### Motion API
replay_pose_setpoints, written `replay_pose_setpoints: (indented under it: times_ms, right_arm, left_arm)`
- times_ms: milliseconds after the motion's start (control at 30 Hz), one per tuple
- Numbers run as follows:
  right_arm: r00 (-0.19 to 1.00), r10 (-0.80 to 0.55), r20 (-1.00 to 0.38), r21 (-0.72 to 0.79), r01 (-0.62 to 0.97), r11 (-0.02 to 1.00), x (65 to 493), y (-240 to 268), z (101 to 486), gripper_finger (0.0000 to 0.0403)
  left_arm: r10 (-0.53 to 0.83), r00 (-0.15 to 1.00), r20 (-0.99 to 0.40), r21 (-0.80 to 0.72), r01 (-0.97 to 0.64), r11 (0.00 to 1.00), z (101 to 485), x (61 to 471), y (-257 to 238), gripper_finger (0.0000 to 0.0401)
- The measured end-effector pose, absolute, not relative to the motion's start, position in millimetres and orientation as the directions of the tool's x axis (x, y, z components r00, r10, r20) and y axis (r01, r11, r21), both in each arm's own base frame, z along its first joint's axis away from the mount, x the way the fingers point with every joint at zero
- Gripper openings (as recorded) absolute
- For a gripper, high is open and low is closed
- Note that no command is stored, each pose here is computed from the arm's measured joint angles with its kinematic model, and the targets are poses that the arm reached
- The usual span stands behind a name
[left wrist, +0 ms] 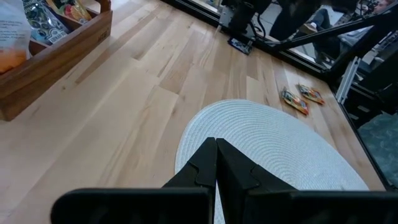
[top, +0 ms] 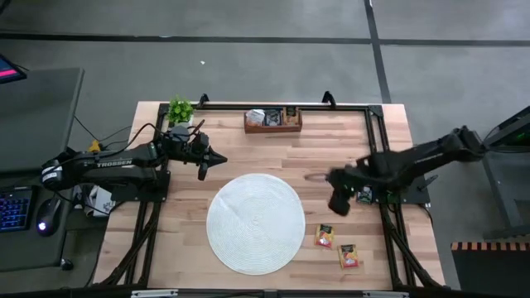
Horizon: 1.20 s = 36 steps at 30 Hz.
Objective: Pick & Place Tea
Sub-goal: Put the yellow tea bag into the right section of the wooden organizer
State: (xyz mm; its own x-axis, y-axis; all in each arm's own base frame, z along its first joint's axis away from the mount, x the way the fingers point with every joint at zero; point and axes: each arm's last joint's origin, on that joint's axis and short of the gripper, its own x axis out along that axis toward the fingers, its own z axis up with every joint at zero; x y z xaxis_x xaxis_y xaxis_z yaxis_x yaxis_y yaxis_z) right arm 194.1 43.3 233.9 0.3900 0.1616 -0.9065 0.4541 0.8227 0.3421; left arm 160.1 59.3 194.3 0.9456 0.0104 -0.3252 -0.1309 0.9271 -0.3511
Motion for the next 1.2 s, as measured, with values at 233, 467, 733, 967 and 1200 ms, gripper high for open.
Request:
replay_pose_setpoints:
  times_ms: [233, 467, 733, 967, 1200]
  right_arm:
    - [0.444, 0.277, -0.852, 0.456, 0.373, 0.808, 181, 88, 206, 0.0000]
    - [0.454, 0.357, -0.817, 0.529, 0.341, 0.777, 170, 101, 180, 0.0005]
    - [0.438, 0.412, -0.799, 0.560, 0.289, 0.777, 164, 103, 166, 0.0036]
    - [0.426, 0.448, -0.786, 0.580, 0.255, 0.774, 157, 102, 151, 0.0108]
    - [0.478, 0.425, -0.769, 0.563, 0.192, 0.804, 158, 101, 146, 0.0181]
  left_arm:
    - [0.013, 0.945, -0.326, -0.350, -0.133, 0.927, 194, 160, 59, 0.0000]
    - [0.014, 0.946, -0.325, -0.350, -0.134, 0.927, 194, 160, 59, 0.0000]
    - [0.014, 0.945, -0.326, -0.350, -0.135, 0.927, 194, 160, 59, 0.0000]
    - [0.015, 0.945, -0.326, -0.350, -0.135, 0.927, 194, 160, 59, 0.0000]
    - [0.015, 0.945, -0.326, -0.350, -0.135, 0.927, 194, 160, 60, 0.0000]
